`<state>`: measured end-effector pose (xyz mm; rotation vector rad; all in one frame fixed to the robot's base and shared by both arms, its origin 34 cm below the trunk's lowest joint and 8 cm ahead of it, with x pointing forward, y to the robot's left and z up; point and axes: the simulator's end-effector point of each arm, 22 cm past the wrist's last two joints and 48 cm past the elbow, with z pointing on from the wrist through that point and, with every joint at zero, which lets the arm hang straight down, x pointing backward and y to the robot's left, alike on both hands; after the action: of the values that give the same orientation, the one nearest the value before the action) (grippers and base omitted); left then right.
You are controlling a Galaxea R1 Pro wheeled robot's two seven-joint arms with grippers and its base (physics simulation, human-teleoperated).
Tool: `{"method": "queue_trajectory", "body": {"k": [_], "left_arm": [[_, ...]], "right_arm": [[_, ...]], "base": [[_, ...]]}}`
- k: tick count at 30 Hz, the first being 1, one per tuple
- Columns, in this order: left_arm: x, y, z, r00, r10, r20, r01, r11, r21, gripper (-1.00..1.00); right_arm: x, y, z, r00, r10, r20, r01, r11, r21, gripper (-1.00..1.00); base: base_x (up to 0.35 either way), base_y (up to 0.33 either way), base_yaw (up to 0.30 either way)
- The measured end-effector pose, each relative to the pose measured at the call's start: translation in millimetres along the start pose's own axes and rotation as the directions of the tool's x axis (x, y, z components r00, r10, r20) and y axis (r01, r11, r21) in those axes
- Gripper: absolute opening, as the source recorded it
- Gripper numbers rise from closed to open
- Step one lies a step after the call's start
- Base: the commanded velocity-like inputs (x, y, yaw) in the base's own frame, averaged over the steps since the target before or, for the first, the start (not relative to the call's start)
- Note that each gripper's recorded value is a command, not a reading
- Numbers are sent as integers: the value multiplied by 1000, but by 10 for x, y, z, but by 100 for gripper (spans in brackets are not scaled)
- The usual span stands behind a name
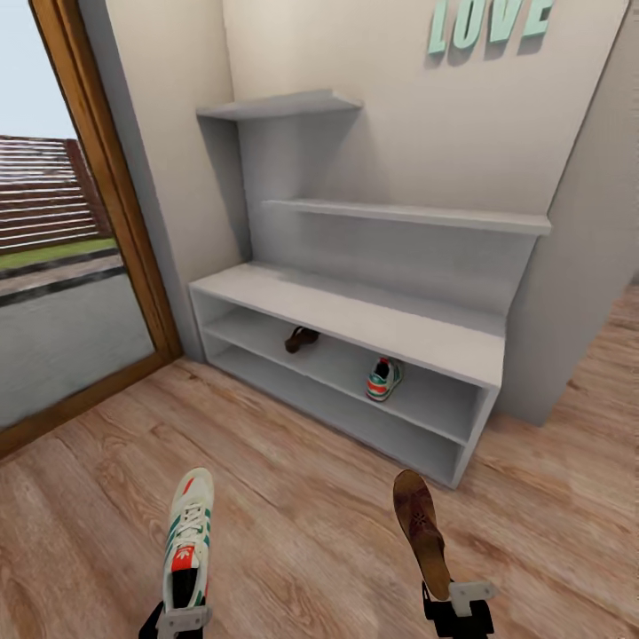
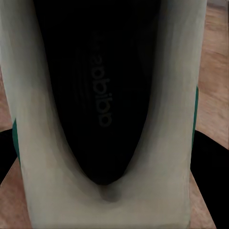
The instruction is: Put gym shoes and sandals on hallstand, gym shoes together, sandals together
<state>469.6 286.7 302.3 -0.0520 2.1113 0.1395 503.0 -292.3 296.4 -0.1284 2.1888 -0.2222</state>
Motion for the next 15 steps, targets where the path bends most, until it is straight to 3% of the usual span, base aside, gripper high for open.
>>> {"method": "queue_trajectory", "body": {"k": [15], "left_arm": [[0,13,2,1000,0,0,0,1000,-2,-100]], "right_arm": [[2,1,1,1000,0,-1,0,1000,0,-100]], "base": [[138,308,-274]]}}
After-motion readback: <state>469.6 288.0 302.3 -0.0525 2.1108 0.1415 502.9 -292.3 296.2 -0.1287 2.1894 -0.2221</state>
